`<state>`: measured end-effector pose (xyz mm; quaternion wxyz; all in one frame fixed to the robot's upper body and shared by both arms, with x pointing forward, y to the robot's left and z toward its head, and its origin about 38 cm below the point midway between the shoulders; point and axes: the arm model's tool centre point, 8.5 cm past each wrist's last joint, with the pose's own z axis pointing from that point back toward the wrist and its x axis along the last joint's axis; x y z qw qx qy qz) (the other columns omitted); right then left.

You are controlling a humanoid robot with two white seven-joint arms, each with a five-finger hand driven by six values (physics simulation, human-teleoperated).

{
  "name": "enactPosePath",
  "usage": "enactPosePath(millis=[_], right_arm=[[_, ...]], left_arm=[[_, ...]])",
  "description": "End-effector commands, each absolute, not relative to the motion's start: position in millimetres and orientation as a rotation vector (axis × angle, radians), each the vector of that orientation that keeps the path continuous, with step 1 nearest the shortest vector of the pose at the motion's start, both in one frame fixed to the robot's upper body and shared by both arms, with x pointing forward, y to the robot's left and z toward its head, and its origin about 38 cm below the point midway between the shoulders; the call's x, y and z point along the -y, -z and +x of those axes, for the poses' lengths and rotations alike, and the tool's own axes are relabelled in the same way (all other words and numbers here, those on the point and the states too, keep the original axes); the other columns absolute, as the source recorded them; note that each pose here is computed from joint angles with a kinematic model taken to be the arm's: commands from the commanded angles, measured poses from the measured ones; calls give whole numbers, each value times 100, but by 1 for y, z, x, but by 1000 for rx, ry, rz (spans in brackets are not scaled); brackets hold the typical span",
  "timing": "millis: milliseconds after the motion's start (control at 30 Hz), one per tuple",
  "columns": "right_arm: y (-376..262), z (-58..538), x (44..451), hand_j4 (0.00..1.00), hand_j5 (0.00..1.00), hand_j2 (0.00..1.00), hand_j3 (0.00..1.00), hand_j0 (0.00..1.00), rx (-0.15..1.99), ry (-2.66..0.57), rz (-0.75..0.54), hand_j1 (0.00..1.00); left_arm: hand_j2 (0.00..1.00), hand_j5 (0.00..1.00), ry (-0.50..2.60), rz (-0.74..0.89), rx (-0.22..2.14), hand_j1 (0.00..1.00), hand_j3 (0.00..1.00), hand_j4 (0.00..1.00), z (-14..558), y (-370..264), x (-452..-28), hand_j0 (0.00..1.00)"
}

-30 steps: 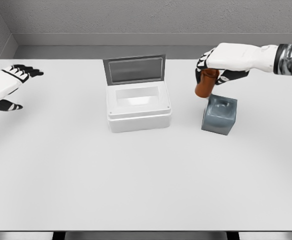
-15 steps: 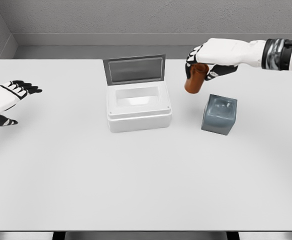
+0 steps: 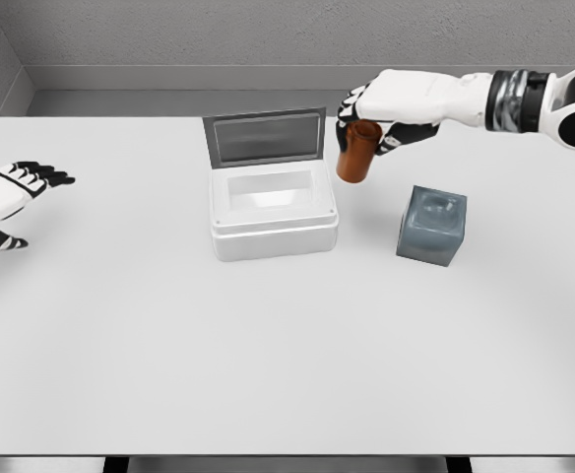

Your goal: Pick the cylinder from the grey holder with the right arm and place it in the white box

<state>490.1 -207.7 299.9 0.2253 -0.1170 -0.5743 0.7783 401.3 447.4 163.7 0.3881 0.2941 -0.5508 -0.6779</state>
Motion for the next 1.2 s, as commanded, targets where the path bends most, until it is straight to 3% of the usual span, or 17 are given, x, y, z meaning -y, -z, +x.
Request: enactPosePath(millis=[0, 1000, 1033, 1067, 1100, 1167], right_arm=[[-301, 490, 202, 45, 45, 45, 45, 45, 1599, -2142, -310, 45], [-289, 503, 164, 45, 45, 45, 45, 45, 1606, -2150, -259, 45], [-289, 504, 165, 49, 49, 49, 49, 49, 1604, -2148, -260, 49], [-288, 506, 165, 85, 85, 85, 85, 85, 1589, -2126, -268, 85], [-288, 510, 167, 100, 100, 100, 100, 100, 1555, -2078, -289, 100], [-287, 509, 165, 100, 100, 100, 100, 100, 1552, -2083, -287, 100]], left_arm=[[100, 100, 1717, 749, 1403, 100, 100, 100, 401, -164, -449, 100], [100, 100, 1711, 751, 1391, 100, 100, 100, 401, -163, -452, 100], [100, 100, 1711, 753, 1392, 100, 100, 100, 401, -163, -452, 100], [100, 100, 1711, 753, 1392, 100, 100, 100, 401, -163, -452, 100], [100, 100, 1711, 753, 1392, 100, 100, 100, 401, -163, -452, 100], [100, 100, 1711, 753, 1392, 100, 100, 100, 401, -163, -452, 100]])
